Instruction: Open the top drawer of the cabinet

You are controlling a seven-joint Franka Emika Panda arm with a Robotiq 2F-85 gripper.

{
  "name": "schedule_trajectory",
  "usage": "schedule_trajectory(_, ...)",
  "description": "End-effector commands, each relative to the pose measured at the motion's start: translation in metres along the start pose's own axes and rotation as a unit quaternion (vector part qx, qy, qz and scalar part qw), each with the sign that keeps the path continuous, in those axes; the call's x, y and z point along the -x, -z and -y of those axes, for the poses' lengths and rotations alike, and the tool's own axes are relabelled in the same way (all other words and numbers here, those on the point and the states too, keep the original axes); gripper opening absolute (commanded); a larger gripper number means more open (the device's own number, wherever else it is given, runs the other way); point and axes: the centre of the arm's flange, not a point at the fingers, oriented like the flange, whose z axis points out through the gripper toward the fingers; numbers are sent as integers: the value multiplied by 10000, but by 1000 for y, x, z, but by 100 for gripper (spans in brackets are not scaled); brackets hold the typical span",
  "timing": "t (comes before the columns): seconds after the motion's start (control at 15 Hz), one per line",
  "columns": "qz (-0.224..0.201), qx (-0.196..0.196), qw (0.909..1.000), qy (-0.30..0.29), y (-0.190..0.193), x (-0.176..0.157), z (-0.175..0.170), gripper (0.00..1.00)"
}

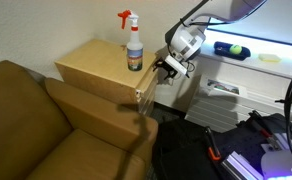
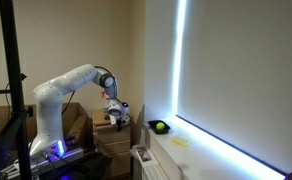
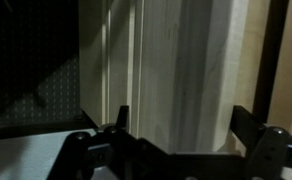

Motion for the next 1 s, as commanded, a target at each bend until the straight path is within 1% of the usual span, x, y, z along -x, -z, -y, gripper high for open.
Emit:
schedule_trajectory(0.0,-392,612,9966,-397,15,-9,-83,100)
schedule_trajectory(0.27,-430,909,9925,-698,47,-1,-127,100)
schedule_trajectory(0.53,-428,1212,9857,-1088,85,14,-177,100)
schedule_trajectory(0.73,-451,1497,9780,-1380,121,23,-219,100)
schedule_trajectory(0.87,-497,1709,9710,-1599,147,27,-251,100)
schedule_trajectory(0.93,-516,1813,9668,-1724,158,27,-260,100)
